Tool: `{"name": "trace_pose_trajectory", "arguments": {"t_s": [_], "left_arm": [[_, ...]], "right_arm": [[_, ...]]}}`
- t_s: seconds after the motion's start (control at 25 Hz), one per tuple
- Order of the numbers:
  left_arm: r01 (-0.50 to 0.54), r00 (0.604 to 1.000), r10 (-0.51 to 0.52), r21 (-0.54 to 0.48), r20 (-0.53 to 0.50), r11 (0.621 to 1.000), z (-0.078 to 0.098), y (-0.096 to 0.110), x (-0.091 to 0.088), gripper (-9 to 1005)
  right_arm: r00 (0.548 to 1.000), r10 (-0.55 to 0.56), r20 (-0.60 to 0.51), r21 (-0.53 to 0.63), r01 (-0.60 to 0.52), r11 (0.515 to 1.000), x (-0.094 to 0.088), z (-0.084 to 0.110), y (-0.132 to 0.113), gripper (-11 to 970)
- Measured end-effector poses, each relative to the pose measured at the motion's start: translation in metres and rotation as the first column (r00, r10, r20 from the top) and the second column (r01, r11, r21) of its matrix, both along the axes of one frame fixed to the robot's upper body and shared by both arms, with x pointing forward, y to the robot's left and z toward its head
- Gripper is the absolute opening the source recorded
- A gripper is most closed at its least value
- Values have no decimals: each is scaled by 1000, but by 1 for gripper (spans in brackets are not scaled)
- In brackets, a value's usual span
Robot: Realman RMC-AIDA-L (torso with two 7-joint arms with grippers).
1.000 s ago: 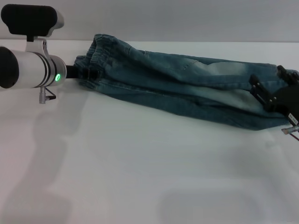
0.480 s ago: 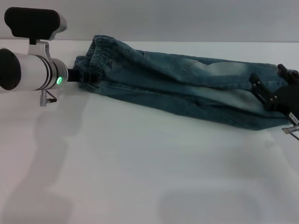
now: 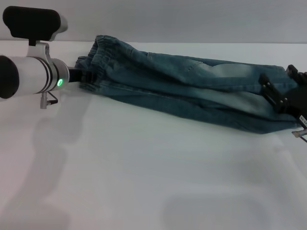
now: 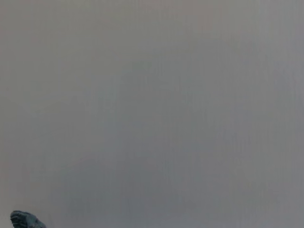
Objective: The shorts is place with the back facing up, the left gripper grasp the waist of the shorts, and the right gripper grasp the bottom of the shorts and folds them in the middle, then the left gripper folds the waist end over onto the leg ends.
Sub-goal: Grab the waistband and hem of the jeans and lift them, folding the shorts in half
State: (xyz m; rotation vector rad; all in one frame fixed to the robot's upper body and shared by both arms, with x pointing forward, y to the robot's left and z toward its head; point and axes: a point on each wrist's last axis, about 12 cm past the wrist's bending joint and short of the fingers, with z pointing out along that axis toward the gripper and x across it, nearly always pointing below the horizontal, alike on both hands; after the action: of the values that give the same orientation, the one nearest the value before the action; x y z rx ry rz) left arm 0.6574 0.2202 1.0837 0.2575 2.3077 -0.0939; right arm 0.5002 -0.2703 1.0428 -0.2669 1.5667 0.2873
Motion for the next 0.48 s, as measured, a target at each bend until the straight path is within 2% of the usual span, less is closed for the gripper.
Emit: {"name": "trace_pose_trajectory", "arguments": {"t_s": [0.48], "left_arm": [[-2, 998, 4, -31, 62, 1000, 1, 2, -9, 58]], "right_arm": [[1000, -2, -13, 27, 2, 1000, -3, -1, 0, 705]]}}
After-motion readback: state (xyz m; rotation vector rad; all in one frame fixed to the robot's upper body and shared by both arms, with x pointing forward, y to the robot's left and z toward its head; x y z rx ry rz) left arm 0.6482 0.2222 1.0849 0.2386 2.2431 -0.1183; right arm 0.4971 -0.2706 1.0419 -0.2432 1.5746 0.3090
